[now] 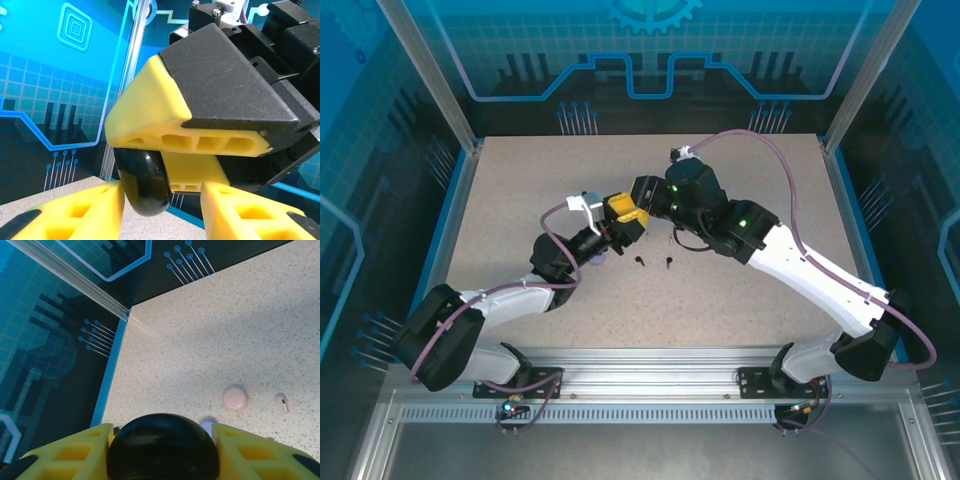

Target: Insert the wireless bluetooth earbuds into the charging case

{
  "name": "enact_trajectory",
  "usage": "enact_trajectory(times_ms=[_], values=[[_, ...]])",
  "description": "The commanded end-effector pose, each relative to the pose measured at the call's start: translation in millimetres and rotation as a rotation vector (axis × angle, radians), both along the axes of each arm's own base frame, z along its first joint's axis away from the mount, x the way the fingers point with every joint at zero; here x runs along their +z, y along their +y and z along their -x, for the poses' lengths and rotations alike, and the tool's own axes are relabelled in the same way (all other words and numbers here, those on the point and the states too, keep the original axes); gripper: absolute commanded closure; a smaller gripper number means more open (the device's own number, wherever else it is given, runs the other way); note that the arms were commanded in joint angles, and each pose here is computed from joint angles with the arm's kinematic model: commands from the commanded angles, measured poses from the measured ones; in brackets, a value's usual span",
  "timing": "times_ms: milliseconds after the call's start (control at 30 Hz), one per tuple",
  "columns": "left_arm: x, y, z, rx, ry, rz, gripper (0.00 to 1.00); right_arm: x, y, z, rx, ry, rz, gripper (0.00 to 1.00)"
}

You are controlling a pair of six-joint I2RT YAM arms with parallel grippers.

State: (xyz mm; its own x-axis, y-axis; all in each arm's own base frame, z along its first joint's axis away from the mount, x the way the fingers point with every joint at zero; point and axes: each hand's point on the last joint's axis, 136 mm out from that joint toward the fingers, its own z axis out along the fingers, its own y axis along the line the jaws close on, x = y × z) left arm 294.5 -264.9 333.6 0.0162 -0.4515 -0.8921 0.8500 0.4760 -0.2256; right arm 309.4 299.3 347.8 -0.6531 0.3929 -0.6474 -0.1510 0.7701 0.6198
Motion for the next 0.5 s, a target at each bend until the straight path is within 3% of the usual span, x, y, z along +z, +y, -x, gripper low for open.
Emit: enact_trajectory(times_ms=[0, 467], values=[[17.4, -4.2, 0.0, -0.005, -0.050, 0.016, 0.57, 9.5, 2.0, 7.6, 0.024, -0.024, -0.027, 0.54], [17.7, -9.3, -4.9, -0.019, -0.038, 0.023, 0.68, 7.3, 1.6, 9.6, 0.031, -0.023, -0.034, 0.55]])
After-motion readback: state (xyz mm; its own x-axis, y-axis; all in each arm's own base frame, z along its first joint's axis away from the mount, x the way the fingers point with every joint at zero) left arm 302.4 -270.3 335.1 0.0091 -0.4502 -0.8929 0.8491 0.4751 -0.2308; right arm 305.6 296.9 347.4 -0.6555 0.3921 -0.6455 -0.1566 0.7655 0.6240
